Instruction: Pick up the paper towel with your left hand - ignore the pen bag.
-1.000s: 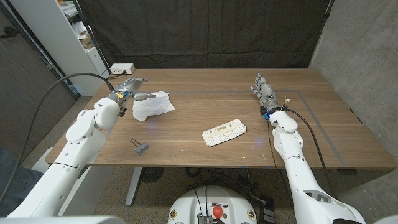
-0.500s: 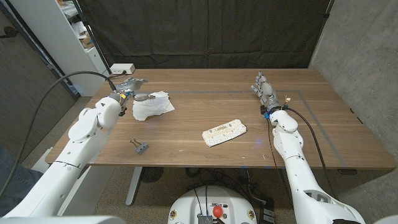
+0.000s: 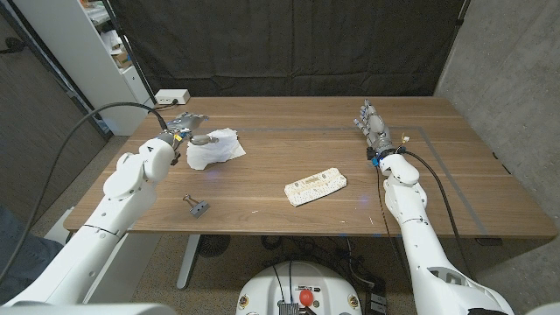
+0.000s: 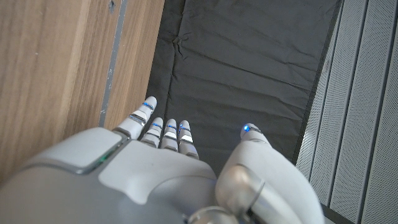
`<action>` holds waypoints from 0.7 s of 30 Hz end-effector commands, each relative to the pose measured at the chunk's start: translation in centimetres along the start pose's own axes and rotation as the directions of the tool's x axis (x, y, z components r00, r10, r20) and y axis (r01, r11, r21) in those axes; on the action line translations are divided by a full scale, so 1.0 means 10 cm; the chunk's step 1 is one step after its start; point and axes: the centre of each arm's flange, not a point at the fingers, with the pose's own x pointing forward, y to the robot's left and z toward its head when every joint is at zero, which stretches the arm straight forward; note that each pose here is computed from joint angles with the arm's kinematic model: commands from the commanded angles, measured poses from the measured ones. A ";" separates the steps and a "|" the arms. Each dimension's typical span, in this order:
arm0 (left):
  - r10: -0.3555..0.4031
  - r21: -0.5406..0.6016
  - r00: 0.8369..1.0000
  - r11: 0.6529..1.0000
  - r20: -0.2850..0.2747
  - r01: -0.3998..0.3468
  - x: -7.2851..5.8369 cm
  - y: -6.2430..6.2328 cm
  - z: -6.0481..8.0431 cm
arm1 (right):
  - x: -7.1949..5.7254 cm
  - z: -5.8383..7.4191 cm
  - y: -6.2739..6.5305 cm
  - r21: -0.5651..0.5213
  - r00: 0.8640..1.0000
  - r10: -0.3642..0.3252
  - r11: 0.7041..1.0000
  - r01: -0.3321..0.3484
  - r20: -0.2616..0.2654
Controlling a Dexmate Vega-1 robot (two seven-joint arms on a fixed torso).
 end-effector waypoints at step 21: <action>-0.113 -0.032 0.993 0.993 -0.033 0.112 0.13 -0.34 0.03 | 0.05 -0.02 -0.02 -0.012 1.000 0.005 1.000 -0.005 -0.023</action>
